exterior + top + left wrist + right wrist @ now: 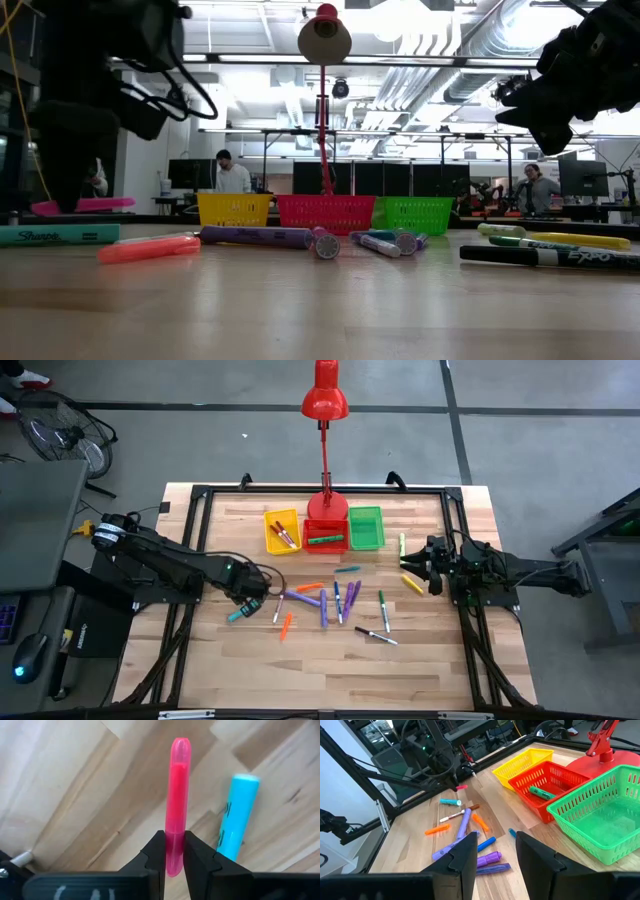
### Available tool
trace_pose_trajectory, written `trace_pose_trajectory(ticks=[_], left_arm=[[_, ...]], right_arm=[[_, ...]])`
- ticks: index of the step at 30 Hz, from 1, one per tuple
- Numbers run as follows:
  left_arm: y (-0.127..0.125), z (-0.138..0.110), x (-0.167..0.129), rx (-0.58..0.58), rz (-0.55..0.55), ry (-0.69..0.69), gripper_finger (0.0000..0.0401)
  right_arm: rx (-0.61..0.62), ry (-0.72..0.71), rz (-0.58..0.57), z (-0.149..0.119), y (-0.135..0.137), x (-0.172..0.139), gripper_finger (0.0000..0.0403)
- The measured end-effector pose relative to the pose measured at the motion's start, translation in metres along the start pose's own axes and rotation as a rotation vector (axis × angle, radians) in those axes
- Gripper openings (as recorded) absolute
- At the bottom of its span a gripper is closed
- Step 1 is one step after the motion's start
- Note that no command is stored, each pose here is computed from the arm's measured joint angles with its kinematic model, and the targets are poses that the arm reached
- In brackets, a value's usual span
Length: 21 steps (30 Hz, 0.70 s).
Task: Pick & Place Markers
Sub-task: Put the pink pen into the green bin
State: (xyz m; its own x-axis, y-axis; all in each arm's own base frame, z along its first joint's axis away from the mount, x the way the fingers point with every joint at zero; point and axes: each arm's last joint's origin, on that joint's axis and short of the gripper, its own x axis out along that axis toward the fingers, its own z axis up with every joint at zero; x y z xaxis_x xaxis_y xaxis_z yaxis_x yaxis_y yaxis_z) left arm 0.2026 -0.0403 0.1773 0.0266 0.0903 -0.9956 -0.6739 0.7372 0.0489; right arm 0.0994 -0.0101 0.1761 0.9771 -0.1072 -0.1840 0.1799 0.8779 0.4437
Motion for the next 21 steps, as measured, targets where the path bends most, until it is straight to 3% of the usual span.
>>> trace_pose_trajectory(ticks=[8,16,21], left_arm=[[-0.008,0.024,-0.027,-0.037,-0.066,-0.119,0.0042],[-0.024,0.046,-0.058,-0.058,-0.143,-0.383,0.0042],[-0.039,0.062,-0.078,0.011,-0.261,-0.594,0.0042]], right_arm=[[0.0,0.0,0.001,0.0,0.0,0.0,0.0124],[0.0,0.0,0.001,0.0,0.0,0.0,0.0124],[0.0,-0.001,0.0,0.0,0.0,0.0,0.0124]])
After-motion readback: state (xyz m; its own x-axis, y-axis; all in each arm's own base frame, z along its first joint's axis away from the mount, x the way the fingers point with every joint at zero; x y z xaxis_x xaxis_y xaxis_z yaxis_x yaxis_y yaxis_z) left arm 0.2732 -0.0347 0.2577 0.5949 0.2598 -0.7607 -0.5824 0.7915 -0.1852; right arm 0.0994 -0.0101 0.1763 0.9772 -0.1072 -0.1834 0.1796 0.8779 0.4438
